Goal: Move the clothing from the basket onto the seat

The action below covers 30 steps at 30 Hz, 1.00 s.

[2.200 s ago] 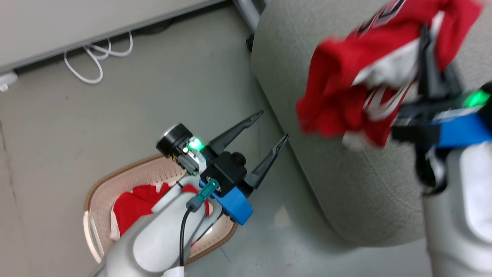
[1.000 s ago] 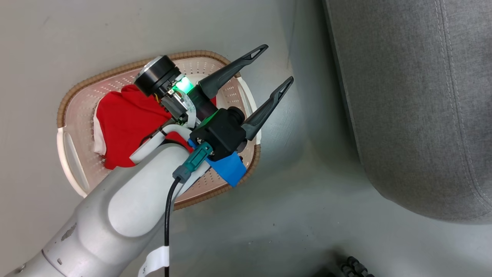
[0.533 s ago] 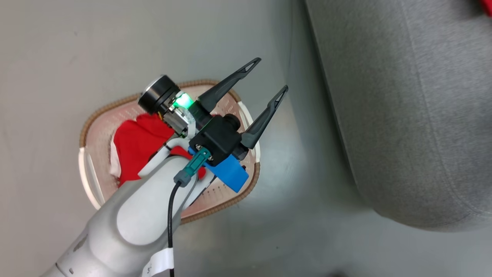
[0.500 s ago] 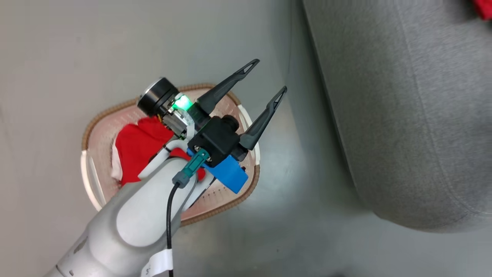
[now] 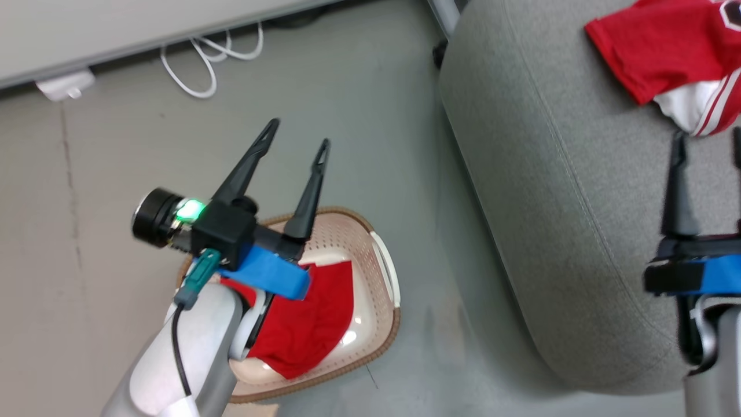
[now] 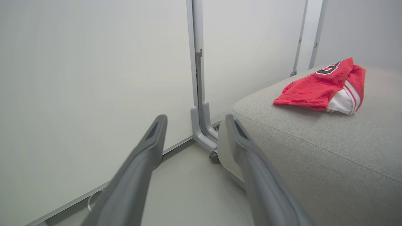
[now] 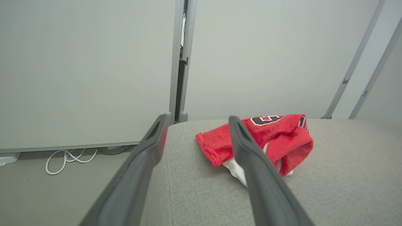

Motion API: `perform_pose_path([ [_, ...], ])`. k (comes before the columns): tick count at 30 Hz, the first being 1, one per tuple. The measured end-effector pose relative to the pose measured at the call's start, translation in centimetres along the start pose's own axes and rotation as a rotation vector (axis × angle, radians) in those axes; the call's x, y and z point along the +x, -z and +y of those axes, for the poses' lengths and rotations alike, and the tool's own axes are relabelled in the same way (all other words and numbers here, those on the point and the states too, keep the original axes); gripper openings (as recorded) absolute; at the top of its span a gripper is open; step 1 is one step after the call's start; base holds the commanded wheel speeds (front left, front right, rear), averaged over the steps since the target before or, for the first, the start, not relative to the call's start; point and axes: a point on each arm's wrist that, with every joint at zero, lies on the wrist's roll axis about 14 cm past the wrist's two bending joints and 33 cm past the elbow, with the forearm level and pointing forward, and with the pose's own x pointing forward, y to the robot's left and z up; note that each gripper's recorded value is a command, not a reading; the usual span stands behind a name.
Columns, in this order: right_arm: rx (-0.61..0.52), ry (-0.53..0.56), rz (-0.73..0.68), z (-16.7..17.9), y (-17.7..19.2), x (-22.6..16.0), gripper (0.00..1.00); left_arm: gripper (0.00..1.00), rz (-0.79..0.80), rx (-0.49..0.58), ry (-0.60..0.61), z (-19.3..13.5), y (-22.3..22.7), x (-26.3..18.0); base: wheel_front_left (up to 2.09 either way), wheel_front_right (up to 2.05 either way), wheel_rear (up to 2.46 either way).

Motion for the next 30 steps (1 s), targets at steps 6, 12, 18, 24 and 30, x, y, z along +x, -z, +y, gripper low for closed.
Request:
perform_pose_path([
  [6,0.078,-0.125,-0.058,4.8,-2.6,-1.6,1.00,1.00,-0.029,0.016,-0.155,3.0,-2.4,-3.8,0.00,0.00,0.00],
  [12,0.123,-0.209,-0.093,7.9,-4.3,-2.9,1.00,1.00,-0.040,0.035,-0.298,5.4,-3.8,-8.2,0.00,0.00,0.00],
  [18,0.167,-0.268,-0.099,10.2,-5.1,-4.5,1.00,1.00,-0.042,0.047,-0.411,7.0,-4.5,-12.6,0.00,0.00,0.00],
  [24,0.193,-0.319,-0.089,12.0,-5.2,-6.1,1.00,1.00,-0.033,0.040,-0.495,7.5,-4.3,-16.3,0.00,0.00,0.00],
  [30,0.220,-0.358,-0.067,13.3,-4.9,-7.7,1.00,1.00,-0.031,0.041,-0.551,7.6,-4.3,-19.2,0.00,0.00,0.00],
])
